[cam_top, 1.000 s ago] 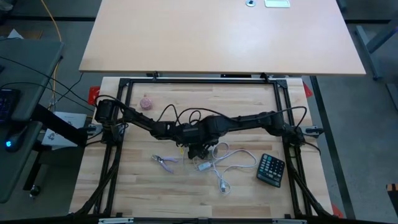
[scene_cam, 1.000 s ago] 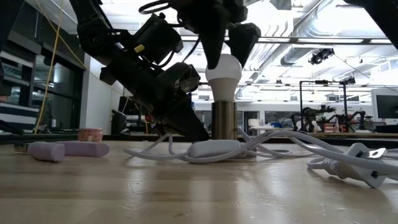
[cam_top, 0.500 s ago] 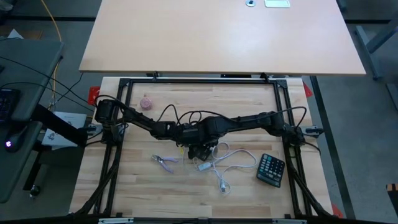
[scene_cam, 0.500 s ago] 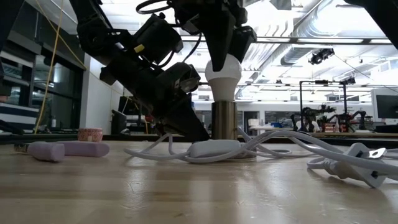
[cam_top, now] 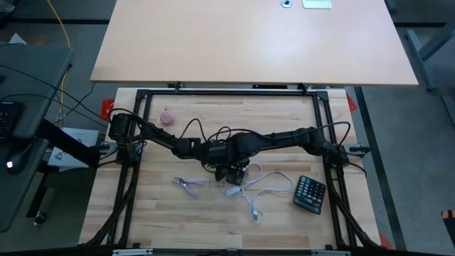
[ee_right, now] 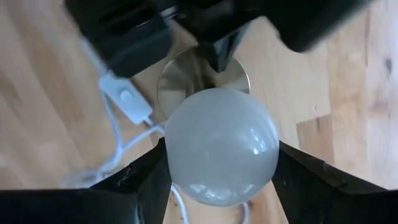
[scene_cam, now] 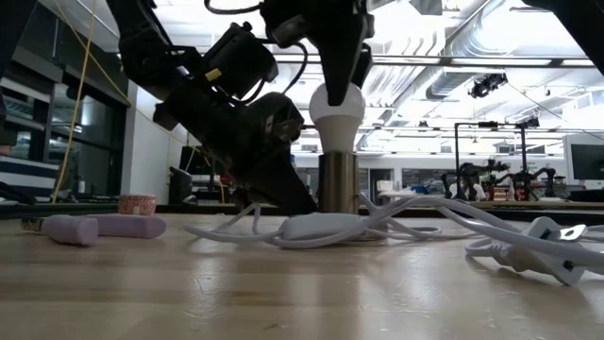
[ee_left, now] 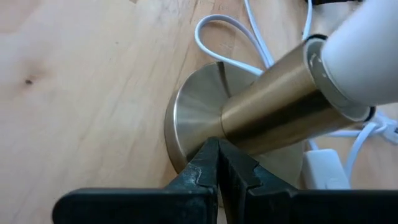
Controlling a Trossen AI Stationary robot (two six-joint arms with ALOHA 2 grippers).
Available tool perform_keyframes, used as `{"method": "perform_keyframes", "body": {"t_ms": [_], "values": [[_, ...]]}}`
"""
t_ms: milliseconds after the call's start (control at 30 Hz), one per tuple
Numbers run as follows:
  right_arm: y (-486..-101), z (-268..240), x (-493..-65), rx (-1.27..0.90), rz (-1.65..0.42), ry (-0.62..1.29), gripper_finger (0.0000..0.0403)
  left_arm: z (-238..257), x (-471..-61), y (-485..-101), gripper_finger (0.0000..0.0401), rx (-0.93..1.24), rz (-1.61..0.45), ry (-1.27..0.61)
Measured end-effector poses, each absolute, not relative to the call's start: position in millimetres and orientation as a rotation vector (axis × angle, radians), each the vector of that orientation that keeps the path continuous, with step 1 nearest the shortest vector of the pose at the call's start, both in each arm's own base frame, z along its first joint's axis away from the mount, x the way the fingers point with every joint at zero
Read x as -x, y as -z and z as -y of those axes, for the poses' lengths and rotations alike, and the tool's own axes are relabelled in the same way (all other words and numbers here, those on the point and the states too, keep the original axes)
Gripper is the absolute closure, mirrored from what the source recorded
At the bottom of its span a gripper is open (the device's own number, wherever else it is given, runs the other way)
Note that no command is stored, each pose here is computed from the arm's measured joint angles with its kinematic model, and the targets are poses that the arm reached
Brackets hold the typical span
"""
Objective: Screw lightbulb
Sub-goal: Remove the lightbulb from the lamp
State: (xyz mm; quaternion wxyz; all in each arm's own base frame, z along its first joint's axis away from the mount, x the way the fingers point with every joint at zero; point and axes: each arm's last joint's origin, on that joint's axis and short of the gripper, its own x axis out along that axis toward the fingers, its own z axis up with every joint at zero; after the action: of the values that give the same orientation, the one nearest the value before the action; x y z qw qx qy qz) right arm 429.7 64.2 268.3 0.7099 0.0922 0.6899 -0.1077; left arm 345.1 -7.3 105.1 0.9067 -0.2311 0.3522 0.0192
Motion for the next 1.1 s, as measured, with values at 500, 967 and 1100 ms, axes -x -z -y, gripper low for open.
{"method": "perform_keyframes", "body": {"t_ms": [500, 967, 1100], "values": [[-269.5, -69.7, -426.9, 0.636, -1.483, -0.58, 0.0169, 9.4, -342.4, -102.7, 0.0401, 0.454, -0.761, 0.019], [-281.0, -60.8, -431.9, 0.487, -1.458, -0.39, 0.0159, 7.7, -343.1, -103.7, 0.0401, 0.37, -0.738, 0.022], [-281.1, -57.8, -432.3, 0.478, -1.459, -0.381, 0.0158, 6.9, -344.0, -104.5, 0.0401, 0.368, -0.724, 0.017]]}}
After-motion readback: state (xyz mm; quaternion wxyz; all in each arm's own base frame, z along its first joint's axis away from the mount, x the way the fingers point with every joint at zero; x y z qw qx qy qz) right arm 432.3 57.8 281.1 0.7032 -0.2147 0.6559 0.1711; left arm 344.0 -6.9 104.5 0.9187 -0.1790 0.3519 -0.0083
